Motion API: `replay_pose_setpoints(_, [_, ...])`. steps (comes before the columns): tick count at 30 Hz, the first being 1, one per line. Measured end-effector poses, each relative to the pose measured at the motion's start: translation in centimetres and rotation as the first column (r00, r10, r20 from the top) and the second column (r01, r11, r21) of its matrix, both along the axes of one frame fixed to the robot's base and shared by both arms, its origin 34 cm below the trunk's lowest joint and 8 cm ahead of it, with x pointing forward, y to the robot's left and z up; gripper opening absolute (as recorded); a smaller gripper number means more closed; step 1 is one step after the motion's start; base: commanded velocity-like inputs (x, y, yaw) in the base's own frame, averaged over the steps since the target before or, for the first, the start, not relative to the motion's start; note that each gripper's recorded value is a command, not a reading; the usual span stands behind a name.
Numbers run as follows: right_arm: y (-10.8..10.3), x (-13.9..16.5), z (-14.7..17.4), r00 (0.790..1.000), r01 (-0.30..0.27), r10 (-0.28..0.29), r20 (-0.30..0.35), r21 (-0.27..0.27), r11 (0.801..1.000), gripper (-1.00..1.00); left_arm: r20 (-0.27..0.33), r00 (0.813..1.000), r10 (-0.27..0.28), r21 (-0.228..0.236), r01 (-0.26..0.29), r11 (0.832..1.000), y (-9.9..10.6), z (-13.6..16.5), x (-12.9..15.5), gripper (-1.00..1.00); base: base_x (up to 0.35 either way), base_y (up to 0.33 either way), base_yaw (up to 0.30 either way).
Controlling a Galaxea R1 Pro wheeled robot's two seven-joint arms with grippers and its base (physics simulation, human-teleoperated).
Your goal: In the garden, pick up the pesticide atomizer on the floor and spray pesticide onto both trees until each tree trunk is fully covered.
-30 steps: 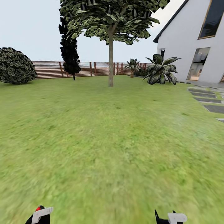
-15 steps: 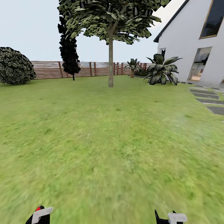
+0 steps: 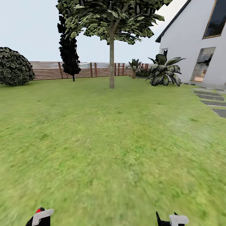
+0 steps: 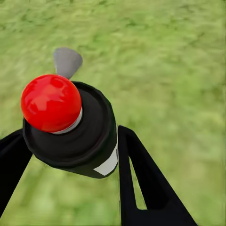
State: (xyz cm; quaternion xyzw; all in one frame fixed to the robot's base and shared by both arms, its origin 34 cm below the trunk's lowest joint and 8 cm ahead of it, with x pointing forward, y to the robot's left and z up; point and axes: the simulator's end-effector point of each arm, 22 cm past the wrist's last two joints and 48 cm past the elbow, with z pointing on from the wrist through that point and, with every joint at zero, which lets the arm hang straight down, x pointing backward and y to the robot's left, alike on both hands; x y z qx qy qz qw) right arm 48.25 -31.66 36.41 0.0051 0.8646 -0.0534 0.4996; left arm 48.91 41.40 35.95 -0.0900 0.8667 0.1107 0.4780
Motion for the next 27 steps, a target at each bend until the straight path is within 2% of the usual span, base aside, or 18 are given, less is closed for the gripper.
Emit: replay_pose_setpoints(27, [0.03, 0.00, 0.00, 1.000, -0.001, 0.001, 0.000, 0.000, 1.000, 1.00, 0.000, 1.000, 0.000, 0.000, 0.000, 1.000, 0.00, 0.00, 0.00, -1.00, 0.338, 0.000, 0.000])
